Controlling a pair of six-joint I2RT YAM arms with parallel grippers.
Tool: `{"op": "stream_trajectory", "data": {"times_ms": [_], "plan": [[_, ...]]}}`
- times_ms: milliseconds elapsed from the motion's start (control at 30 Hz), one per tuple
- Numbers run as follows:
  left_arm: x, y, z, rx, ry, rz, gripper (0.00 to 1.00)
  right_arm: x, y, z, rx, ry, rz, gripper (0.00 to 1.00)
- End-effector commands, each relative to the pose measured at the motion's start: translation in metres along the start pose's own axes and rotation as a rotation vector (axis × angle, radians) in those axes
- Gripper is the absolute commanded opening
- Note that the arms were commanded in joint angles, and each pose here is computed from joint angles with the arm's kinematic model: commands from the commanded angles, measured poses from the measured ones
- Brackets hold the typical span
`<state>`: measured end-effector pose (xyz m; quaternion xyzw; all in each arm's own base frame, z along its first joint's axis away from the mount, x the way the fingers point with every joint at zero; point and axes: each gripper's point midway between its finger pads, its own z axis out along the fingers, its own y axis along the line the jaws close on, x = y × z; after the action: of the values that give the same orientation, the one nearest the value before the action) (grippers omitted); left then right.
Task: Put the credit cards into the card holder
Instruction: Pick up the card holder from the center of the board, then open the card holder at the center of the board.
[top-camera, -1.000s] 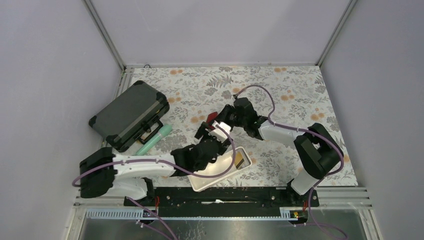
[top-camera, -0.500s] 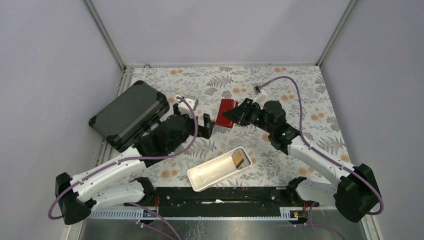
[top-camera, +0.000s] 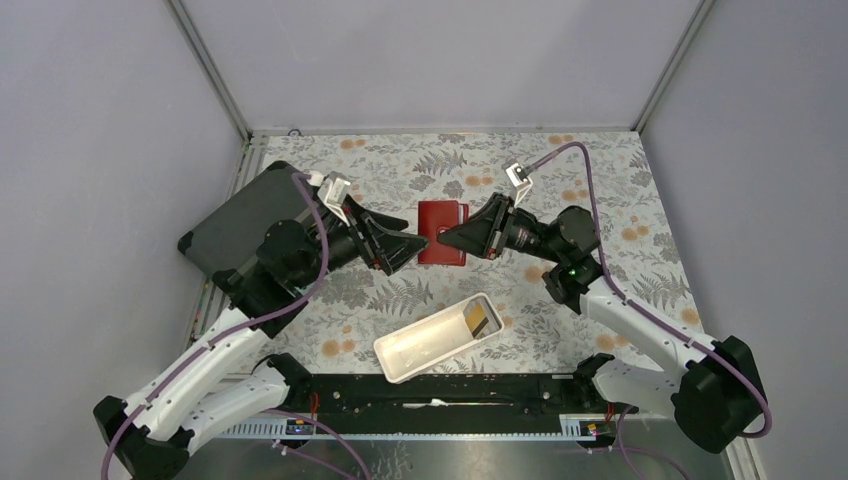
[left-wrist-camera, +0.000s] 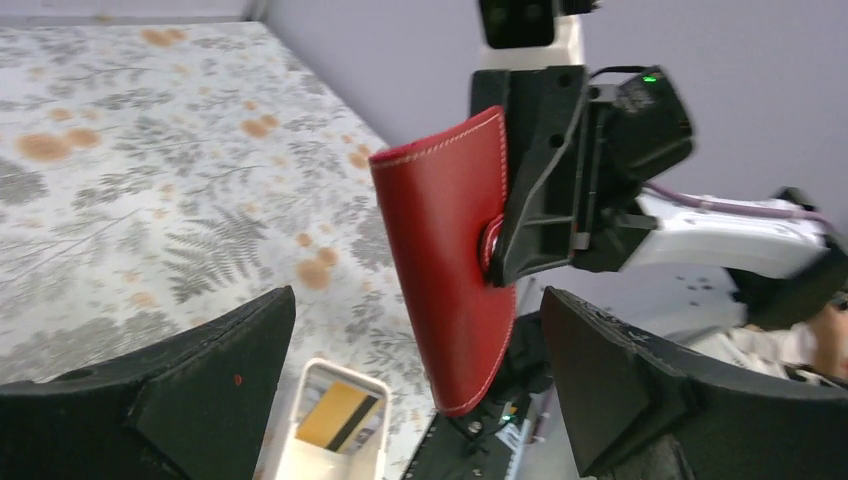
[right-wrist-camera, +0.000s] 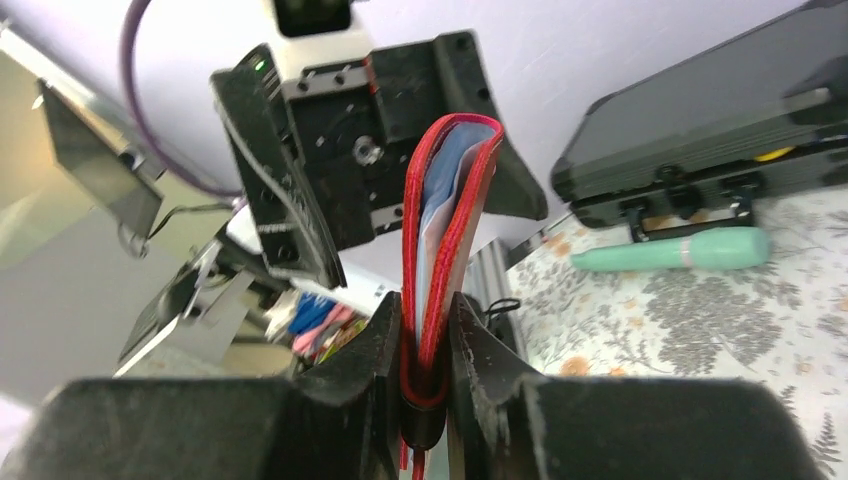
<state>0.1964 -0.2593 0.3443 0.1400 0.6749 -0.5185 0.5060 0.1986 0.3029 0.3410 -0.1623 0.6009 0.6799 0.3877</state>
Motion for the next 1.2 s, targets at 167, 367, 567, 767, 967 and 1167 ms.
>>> {"op": "stream_trajectory", "data": {"times_ms": [167, 367, 567, 767, 967, 1167], "plan": [[-0.024, -0.070, -0.014, 0.404, -0.076, -0.113, 0.73, 0.010, 0.059, -0.008, -0.267, 0.164, -0.078, 0.02], [-0.019, -0.068, -0.009, 0.422, -0.057, -0.145, 0.65, 0.008, 0.073, -0.012, -0.314, 0.173, -0.073, 0.03], [-0.013, -0.063, -0.008, 0.394, -0.040, -0.152, 0.63, 0.008, 0.081, -0.013, -0.346, 0.190, -0.075, 0.04], [-0.010, -0.066, -0.004, 0.431, -0.013, -0.185, 0.30, 0.012, 0.065, -0.009, -0.294, 0.215, -0.044, 0.09], [-0.007, -0.051, -0.002, 0.352, -0.030, -0.170, 0.00, 0.014, 0.026, -0.002, -0.080, 0.208, -0.048, 0.55], [-0.007, -0.021, -0.003, 0.166, -0.070, -0.114, 0.00, 0.011, 0.000, -0.009, 0.096, 0.162, -0.087, 0.86]]}}
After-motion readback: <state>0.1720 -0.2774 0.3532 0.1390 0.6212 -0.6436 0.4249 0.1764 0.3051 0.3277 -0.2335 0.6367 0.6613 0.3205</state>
